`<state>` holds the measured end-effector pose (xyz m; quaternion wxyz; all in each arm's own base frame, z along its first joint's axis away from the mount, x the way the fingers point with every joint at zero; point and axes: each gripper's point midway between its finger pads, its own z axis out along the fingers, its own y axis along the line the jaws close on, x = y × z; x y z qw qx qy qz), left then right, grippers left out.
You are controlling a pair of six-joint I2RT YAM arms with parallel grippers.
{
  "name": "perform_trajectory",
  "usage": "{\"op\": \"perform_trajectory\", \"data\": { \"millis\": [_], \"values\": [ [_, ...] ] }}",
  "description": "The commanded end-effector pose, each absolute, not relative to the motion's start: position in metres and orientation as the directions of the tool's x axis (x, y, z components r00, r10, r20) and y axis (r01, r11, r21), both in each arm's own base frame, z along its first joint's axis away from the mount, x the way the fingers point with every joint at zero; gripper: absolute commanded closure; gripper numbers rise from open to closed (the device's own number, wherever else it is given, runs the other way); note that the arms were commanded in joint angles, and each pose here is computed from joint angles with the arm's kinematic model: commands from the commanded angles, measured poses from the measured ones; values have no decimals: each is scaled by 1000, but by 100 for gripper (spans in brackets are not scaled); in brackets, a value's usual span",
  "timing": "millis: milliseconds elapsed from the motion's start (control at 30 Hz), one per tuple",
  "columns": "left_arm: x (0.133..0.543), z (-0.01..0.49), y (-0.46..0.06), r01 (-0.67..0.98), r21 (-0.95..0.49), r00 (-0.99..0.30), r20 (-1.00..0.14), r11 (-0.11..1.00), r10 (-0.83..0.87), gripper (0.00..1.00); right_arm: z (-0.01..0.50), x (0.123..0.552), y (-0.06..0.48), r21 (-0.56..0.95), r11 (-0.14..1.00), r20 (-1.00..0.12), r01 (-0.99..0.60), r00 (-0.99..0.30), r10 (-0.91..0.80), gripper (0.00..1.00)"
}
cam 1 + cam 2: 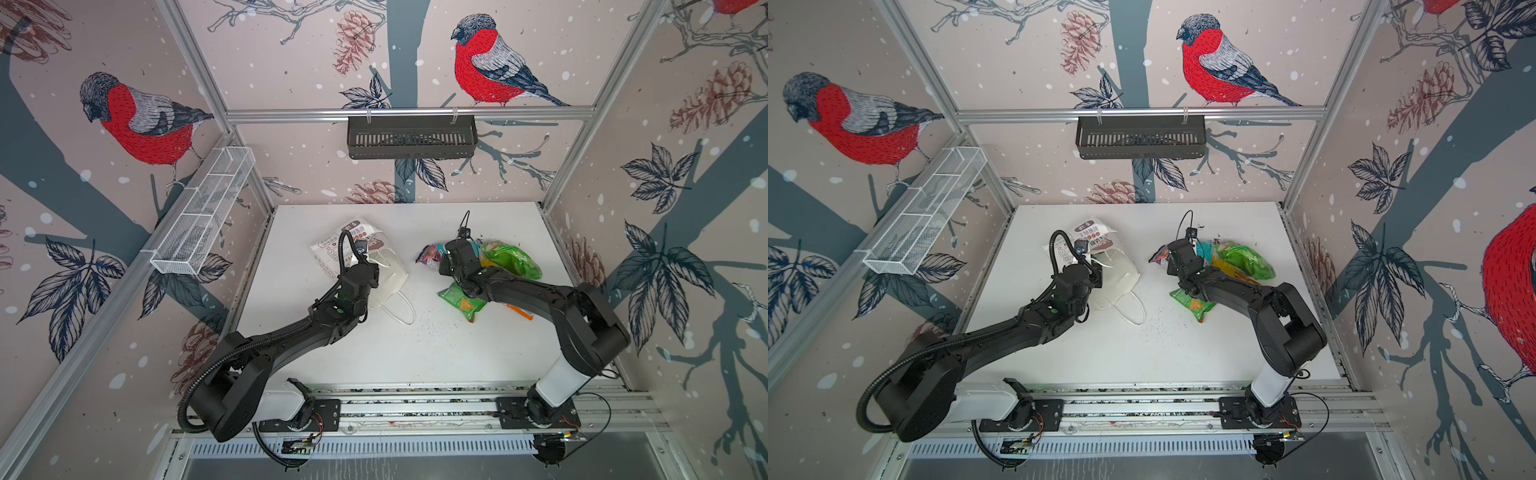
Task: Take the snacks out of the paper bag
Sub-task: Place the snack at the center of the table.
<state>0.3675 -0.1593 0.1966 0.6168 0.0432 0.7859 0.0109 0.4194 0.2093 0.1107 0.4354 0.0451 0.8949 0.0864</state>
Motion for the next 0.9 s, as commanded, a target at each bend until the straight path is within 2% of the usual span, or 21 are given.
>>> {"op": "perform_trajectory", "data": {
  "millis": [0,100,267,367,467,633,867],
  "values": [
    [368,209,-161,63,49,-192,-979,997,61,100,108,432,209,175,984,-775,45,-610,166,99],
    [366,210,-159,57,48,-187,-981,997,58,100,110,439,212,191,980,-773,54,-608,184,96],
    [364,212,-158,61,46,-177,-983,997,56,100,118,437,218,232,972,-768,37,-606,207,62],
    [363,214,-157,60,43,-175,-983,997,53,100,130,431,217,260,965,-777,26,-588,225,36],
    [361,216,-158,75,38,-163,-985,996,50,100,151,421,219,290,957,-793,-10,-562,234,25],
    [351,221,-160,124,12,-111,-994,992,26,100,206,377,237,337,921,-860,-195,-462,217,11],
    [341,224,-162,177,14,-72,-997,984,27,100,224,302,251,480,732,-867,-484,-391,310,10]
  ]
}}
